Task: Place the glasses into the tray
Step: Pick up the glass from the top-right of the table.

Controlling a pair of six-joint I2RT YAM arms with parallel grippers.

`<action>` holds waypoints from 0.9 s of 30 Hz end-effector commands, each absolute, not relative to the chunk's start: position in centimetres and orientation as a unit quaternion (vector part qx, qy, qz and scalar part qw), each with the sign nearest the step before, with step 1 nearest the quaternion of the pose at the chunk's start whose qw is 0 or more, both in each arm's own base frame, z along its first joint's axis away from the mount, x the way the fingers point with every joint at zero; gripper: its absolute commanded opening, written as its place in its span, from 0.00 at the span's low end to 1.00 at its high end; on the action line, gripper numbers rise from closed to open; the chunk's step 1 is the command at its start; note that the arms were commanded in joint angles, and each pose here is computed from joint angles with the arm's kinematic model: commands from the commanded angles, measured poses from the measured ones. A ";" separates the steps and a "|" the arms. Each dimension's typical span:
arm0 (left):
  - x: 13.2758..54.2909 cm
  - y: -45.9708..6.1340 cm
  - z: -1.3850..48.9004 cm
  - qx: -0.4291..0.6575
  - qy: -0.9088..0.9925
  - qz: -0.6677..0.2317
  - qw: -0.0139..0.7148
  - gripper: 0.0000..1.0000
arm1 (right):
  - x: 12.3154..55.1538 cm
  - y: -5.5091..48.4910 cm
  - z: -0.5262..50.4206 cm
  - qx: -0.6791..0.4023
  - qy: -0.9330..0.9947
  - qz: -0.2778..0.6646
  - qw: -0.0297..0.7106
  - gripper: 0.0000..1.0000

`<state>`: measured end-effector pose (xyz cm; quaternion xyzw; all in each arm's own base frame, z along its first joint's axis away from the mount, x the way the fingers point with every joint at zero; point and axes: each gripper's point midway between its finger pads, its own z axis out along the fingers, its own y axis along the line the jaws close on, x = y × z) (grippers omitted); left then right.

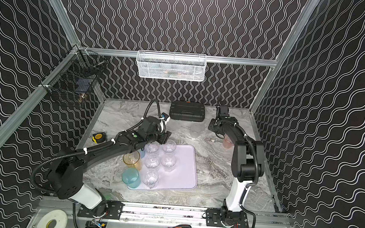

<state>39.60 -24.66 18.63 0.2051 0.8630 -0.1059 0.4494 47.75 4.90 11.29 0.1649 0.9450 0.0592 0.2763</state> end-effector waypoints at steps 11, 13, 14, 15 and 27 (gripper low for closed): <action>39.1 -22.7 23.1 0.153 0.877 -0.088 0.447 0.67 | 43.1 8.0 18.8 0.095 0.942 0.062 0.316 0.00; 38.5 -21.9 23.0 0.153 0.883 -0.079 0.438 0.66 | 41.7 9.1 19.2 0.070 0.946 0.058 0.311 0.00; 38.1 -21.6 22.9 0.153 0.885 -0.075 0.433 0.66 | 40.9 9.9 19.3 0.054 0.949 0.058 0.305 0.00; 37.7 -21.0 23.0 0.151 0.887 -0.071 0.431 0.66 | 40.0 10.4 19.2 0.038 0.953 0.054 0.295 0.00; 33.8 -13.9 21.5 0.096 0.915 -0.055 0.388 0.66 | 26.6 15.4 17.4 -0.129 0.972 0.038 0.191 0.00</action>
